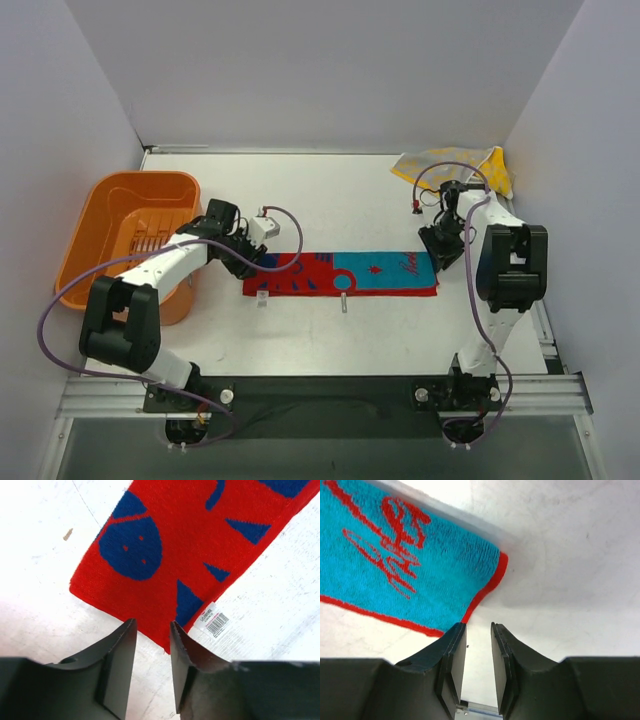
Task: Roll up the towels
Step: Fold the towel
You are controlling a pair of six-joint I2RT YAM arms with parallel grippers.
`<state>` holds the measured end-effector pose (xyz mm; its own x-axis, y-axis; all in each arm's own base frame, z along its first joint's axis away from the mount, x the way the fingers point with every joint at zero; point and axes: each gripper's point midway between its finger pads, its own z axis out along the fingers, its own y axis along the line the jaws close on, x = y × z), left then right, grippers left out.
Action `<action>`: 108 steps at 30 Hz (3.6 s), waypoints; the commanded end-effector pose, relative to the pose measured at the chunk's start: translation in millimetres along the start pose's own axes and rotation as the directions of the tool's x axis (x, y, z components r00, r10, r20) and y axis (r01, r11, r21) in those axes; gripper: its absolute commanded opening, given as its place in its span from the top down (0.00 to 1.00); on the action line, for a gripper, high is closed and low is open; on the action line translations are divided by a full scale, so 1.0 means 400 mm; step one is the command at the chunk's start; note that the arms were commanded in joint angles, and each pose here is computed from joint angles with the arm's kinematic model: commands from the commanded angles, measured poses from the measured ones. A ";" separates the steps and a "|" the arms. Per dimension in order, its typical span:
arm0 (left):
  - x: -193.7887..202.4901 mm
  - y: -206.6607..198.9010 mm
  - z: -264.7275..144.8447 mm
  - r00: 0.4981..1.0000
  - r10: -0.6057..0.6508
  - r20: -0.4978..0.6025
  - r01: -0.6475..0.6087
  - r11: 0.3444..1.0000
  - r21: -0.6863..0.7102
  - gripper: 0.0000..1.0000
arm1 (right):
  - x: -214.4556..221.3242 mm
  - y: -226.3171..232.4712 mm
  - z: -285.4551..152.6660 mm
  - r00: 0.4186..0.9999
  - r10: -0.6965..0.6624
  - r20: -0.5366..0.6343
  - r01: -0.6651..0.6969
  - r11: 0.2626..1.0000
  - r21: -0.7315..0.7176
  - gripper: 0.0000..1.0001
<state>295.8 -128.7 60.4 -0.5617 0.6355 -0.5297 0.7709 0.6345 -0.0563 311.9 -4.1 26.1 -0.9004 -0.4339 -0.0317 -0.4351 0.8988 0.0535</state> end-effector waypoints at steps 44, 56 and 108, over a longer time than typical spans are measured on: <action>0.078 -0.023 0.029 0.962 0.248 -0.118 -0.237 0.967 0.098 0.82 | 0.088 0.094 -0.036 0.912 0.374 -0.168 -0.409 0.867 -0.284 1.00; 0.056 -0.027 0.010 0.962 0.257 -0.087 -0.249 0.964 0.093 1.00 | 0.094 0.103 -0.066 0.911 0.385 -0.150 -0.413 0.851 -0.324 1.00; 0.001 0.007 -0.058 0.993 0.118 -0.030 -0.116 0.991 0.062 0.41 | 0.090 0.116 -0.100 0.942 0.304 -0.139 -0.334 0.888 -0.316 0.58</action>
<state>280.9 -105.1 43.8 -0.4938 0.7656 -0.4124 0.8534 0.5178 -0.0605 253.2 24.6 23.0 -0.9643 -0.1339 0.2283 -0.0368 0.9220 0.3854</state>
